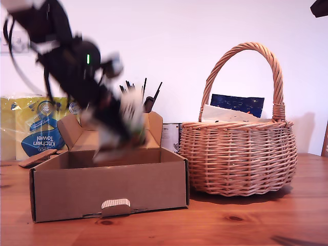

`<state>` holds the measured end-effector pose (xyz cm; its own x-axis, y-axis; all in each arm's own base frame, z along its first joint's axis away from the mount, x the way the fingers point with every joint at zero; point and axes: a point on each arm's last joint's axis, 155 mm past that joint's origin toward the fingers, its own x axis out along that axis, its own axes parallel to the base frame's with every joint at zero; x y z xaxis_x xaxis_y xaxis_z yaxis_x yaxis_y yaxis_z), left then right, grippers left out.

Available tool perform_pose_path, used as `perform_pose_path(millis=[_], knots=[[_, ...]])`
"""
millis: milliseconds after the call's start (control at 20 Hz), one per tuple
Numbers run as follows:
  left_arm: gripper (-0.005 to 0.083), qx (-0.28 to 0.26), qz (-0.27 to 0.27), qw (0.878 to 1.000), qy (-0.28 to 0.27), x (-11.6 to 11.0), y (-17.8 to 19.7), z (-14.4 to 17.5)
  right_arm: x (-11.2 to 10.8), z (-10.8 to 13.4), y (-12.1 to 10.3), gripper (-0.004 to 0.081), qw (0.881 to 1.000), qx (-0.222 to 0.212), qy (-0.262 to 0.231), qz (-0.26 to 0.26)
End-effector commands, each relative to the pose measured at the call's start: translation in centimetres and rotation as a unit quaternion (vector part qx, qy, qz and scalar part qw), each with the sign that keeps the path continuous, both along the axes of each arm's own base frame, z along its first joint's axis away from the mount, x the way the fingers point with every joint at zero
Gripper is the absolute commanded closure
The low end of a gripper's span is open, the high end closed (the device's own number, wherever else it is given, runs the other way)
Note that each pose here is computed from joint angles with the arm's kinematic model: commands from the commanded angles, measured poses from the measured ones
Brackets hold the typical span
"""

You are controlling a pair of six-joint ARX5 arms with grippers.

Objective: Move the bags of Easter eggs from the cardboard box on the left into the woven basket on the right side.

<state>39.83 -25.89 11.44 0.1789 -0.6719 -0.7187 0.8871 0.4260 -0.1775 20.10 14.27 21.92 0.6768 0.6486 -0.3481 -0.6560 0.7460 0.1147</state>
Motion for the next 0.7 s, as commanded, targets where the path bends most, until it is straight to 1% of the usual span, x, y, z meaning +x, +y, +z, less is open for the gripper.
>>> perform_pose_path(millis=[0, 50, 100, 150, 250, 350, 400, 500, 550, 600, 650], knots=[[0.0681, -0.074, -0.04, 0.996, 0.003, -2.0, -3.2, 4.5, 0.0, -0.5, 0.1, 0.0783, 1.0, -0.001, 0.002, 0.003], [0.0681, -0.099, -0.057, 0.993, 0.007, -2.6, -4.5, 5.7, 0.0, -0.5, 0.1, 0.0783, 1.0, -0.001, 0.002, 0.003], [0.0681, -0.109, -0.071, 0.991, 0.003, -3.2, -5.7, 6.4, 0.0, -0.5, 0.1, 0.0783, 1.0, -0.002, 0.002, 0.003], [0.0681, -0.116, -0.086, 0.989, -0.006, -3.9, -7.2, 6.8, 0.0, -0.5, 0.1, 0.0783, 1.0, -0.002, 0.002, 0.003], [0.0681, -0.131, -0.122, 0.983, -0.042, -5.0, -10.1, 7.8, 0.0, -0.5, 0.1, 0.0783, 1.0, -0.002, 0.001, 0.002], [0.0681, -0.119, -0.133, 0.977, -0.113, -4.6, -12.7, 8.1, 0.0, -0.5, 0.1, 0.0783, 1.0, -0.002, 0.002, 0.003], [0.0681, -0.109, -0.139, 0.972, -0.154, -4.3, -14.1, 8.1, 0.0, -0.5, 0.1, 0.0783, 1.0, -0.002, 0.002, 0.003], [0.0681, -0.087, -0.151, 0.956, -0.238, -3.1, -16.0, 7.9, 0.0, -0.5, 0.1, 0.0783, 1.0, -0.002, 0.002, 0.003], [0.0681, -0.067, -0.147, 0.947, -0.276, -2.2, -16.4, 7.5, 0.0, -0.5, 0.1, 0.0783, 1.0, -0.002, 0.002, 0.003], [0.0681, -0.055, -0.151, 0.941, -0.299, -1.7, -16.8, 6.9, 0.0, -0.5, 0.1, 0.0783, 1.0, -0.002, 0.002, 0.003], [0.0681, -0.046, -0.159, 0.936, -0.31, -1.4, -17.1, 6.2, 0.0, -0.5, 0.1, 0.0783, 1.0, -0.002, 0.002, 0.003]])
